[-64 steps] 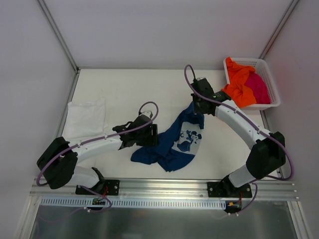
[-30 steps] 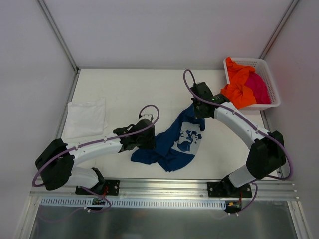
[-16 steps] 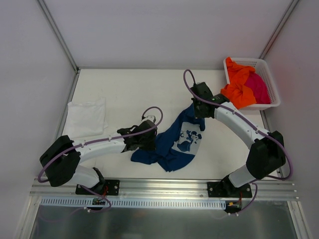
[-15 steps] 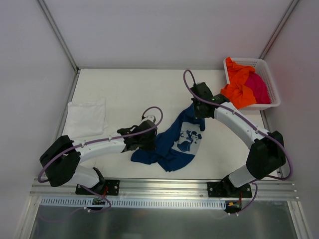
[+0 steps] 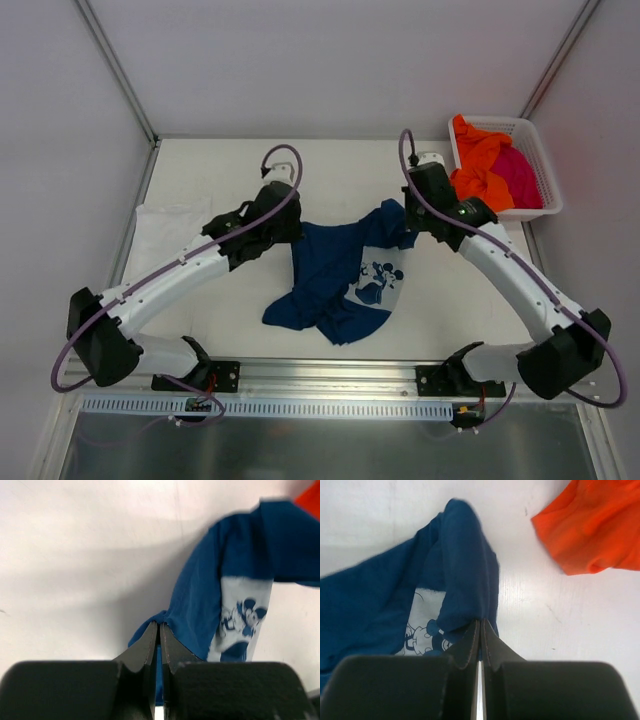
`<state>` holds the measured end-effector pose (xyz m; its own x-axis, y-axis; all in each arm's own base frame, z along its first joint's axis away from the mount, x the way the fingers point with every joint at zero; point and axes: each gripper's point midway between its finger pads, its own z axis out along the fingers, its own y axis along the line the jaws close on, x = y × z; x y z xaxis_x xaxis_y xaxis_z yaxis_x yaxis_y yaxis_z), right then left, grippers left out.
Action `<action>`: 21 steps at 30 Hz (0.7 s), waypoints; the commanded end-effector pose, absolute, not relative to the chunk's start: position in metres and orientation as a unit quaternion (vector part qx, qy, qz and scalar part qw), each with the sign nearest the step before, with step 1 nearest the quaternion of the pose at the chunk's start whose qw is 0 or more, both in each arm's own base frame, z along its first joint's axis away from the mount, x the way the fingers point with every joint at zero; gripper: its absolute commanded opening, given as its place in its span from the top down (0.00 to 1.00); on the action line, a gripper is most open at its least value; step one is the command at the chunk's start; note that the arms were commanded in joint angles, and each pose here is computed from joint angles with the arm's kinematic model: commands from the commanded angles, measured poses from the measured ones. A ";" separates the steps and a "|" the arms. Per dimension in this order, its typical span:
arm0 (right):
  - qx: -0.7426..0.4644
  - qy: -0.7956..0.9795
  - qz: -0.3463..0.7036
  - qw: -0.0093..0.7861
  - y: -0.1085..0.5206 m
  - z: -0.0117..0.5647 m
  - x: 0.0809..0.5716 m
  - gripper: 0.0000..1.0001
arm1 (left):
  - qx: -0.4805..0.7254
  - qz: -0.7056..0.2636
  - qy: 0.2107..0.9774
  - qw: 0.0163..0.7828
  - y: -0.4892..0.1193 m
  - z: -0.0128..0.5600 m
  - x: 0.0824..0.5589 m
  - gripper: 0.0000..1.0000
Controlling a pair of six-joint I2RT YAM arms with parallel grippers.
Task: Fold and stack the t-shirts
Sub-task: Flatten out the tshirt
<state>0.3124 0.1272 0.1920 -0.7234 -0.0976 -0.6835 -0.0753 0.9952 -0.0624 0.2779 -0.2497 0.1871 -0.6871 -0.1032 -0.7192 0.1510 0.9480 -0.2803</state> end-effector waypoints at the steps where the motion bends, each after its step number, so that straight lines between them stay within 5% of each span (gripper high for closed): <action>1: -0.040 0.898 -0.015 0.438 0.112 0.257 0.307 0.99 | 0.002 -0.120 0.880 0.460 -0.208 0.247 0.291 1.00; 16: 0.012 0.727 0.006 0.687 0.035 0.489 0.232 0.99 | -0.074 -0.093 0.769 0.628 -0.107 0.421 0.256 1.00; 21: 0.007 0.653 0.053 0.756 0.029 0.560 0.204 0.99 | -0.034 -0.211 0.711 0.670 -0.108 0.501 0.217 1.00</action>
